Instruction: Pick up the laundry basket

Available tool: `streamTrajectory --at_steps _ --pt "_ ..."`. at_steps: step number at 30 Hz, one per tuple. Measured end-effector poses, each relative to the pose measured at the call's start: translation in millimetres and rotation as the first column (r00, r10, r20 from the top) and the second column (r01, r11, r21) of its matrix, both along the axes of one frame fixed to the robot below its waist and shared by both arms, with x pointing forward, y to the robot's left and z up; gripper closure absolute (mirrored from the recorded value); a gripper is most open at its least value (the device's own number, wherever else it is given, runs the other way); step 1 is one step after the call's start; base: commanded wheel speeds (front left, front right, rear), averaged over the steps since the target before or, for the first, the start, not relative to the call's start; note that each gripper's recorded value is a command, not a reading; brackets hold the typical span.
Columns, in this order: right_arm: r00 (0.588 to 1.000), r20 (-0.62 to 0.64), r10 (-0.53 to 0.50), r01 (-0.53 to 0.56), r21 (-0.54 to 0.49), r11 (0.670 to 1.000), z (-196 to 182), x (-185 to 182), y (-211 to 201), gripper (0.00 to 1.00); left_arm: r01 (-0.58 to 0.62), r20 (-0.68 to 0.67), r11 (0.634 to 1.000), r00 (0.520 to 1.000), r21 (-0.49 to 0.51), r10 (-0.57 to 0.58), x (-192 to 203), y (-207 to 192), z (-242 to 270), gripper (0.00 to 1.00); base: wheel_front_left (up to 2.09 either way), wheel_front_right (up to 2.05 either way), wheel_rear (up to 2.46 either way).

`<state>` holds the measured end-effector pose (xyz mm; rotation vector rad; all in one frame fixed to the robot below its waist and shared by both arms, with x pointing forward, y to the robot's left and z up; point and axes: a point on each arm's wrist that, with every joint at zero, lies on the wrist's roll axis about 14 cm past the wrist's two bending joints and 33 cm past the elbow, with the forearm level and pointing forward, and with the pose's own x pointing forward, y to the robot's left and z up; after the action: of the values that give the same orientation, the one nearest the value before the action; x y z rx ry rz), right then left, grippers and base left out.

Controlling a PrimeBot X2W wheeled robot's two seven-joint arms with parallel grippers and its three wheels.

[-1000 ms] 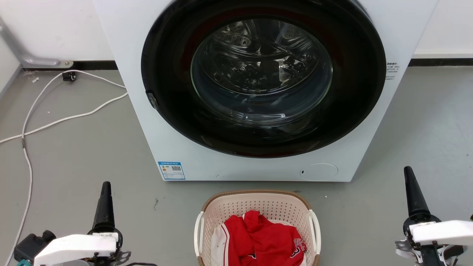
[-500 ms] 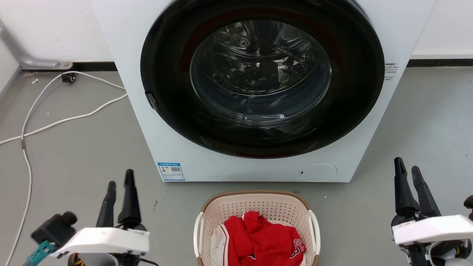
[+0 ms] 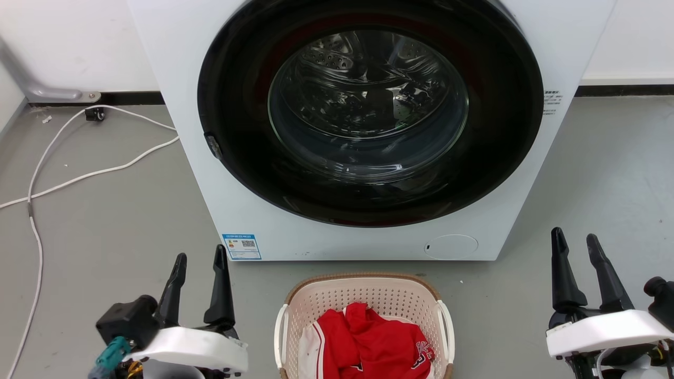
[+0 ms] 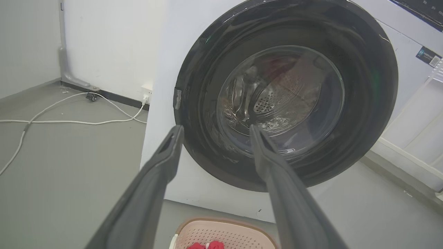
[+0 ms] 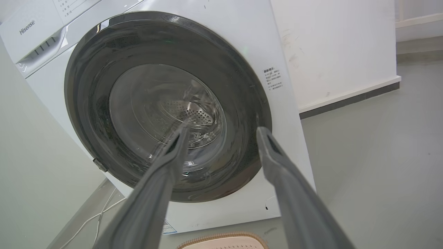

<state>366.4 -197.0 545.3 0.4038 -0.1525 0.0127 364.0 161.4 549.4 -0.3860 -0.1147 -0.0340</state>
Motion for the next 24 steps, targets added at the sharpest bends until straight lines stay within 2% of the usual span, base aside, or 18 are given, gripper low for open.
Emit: streamTrajectory --at_steps 1,9,16,24 --pt "1.0 0.006 -0.001 0.001 -0.027 1.0 1 0 1 0.0 0.0 -0.004 0.999 1.0 0.042 0.0 0 -3 -1 0.0 0.0 0.0 0.0" --pt "1.0 0.005 0.002 -0.001 -0.173 0.985 0 -3 5 0.0 0.015 -0.001 0.985 1.0 0.171 -0.015 -3 -16 -3 0.0 0.0 0.0 0.0" --pt "1.0 0.017 -0.003 0.007 -0.236 0.972 1 -4 5 0.0 0.033 0.009 0.963 0.999 0.268 -0.036 -6 -25 -6 0.0 0.0 0.0 0.0" --pt "1.0 0.023 0.002 0.005 -0.312 0.95 1 -5 8 0.0 0.047 0.026 0.941 0.998 0.336 -0.059 -10 -33 -7 0.0 0.0 0.0 0.0"
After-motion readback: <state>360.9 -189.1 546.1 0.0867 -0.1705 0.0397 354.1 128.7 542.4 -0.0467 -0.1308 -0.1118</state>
